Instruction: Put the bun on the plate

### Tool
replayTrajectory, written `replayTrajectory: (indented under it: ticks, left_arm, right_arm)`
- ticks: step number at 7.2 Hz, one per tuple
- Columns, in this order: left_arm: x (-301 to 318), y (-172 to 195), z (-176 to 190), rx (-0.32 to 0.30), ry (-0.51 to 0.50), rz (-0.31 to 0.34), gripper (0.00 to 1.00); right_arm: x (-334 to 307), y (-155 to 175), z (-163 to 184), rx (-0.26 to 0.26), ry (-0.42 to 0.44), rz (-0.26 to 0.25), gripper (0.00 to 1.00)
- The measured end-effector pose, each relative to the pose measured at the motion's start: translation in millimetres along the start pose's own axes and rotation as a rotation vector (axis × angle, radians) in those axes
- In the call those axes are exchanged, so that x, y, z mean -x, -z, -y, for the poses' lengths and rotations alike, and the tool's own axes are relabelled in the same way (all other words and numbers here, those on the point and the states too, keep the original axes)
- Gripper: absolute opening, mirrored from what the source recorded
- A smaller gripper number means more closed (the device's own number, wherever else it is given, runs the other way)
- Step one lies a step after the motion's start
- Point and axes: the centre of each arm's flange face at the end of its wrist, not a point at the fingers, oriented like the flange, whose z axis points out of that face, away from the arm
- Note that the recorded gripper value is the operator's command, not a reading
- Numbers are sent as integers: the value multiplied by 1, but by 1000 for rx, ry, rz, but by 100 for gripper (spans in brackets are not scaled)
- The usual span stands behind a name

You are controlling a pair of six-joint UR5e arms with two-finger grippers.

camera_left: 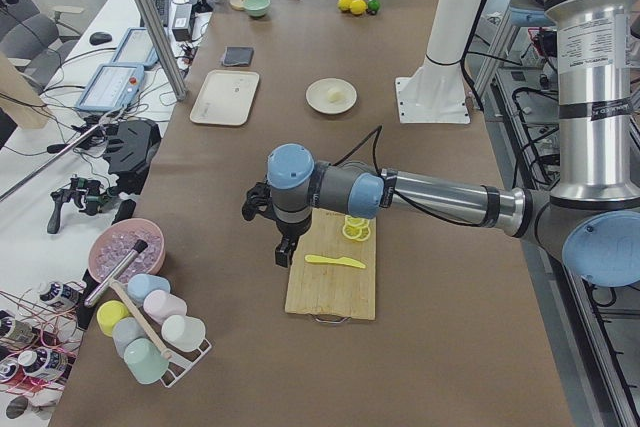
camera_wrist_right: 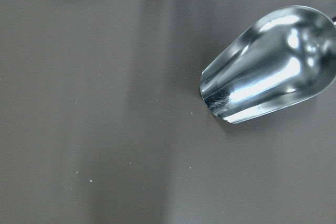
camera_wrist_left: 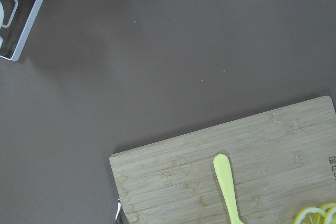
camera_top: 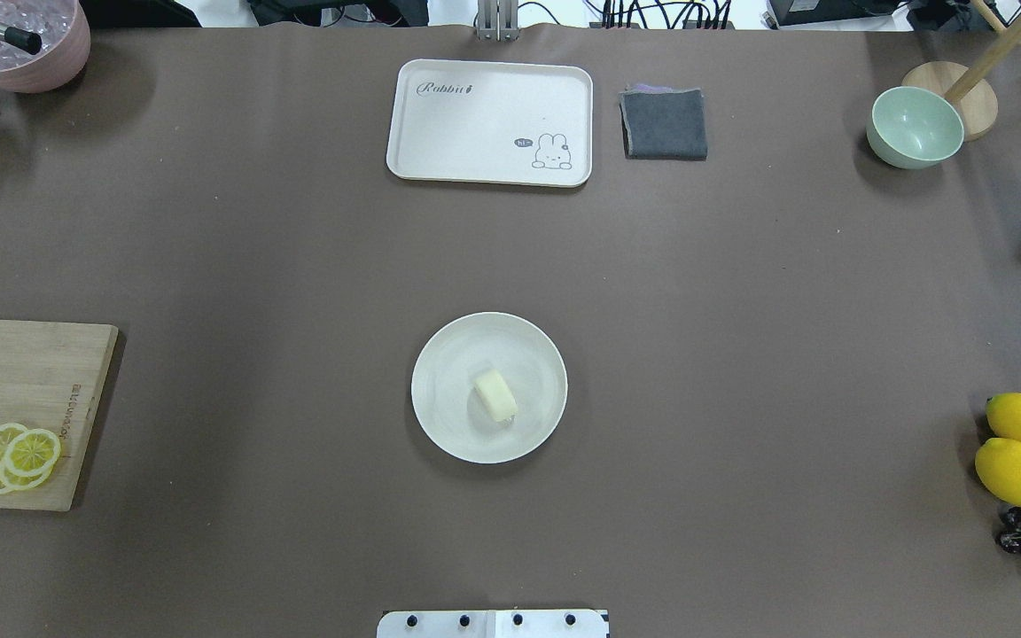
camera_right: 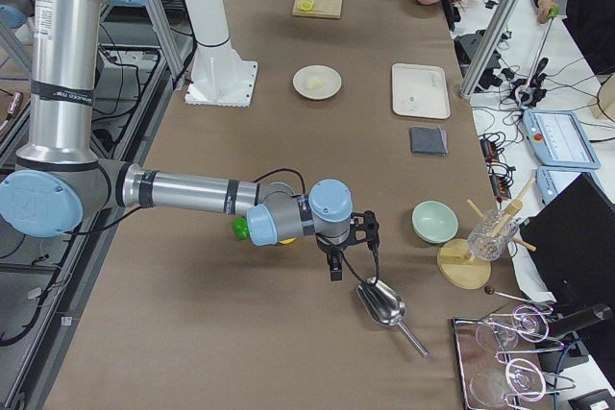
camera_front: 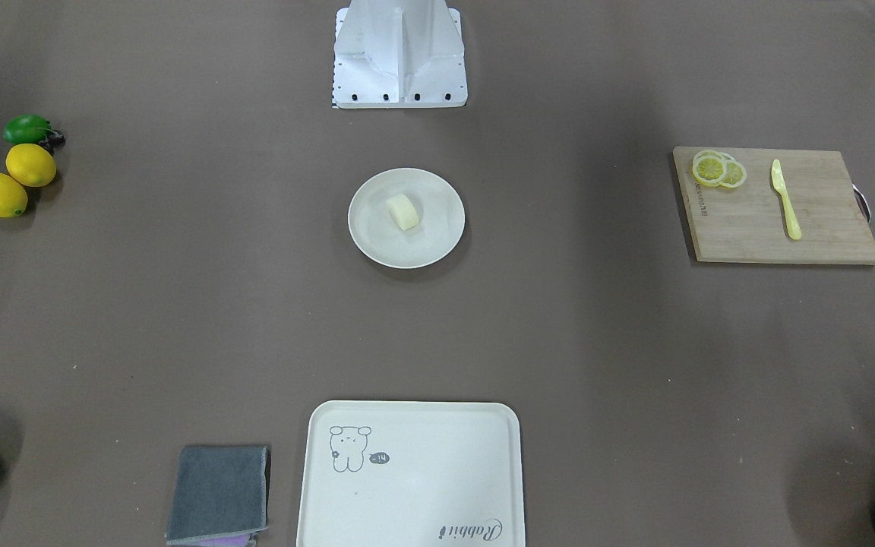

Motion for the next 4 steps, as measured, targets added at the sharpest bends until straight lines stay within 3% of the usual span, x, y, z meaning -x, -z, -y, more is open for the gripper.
replayTrajectory:
  ticks: [4]
  left_arm:
    - [2, -1, -1, 2, 2, 1, 97]
  right_arm:
    - [0, 0, 2, -1, -1, 0, 100]
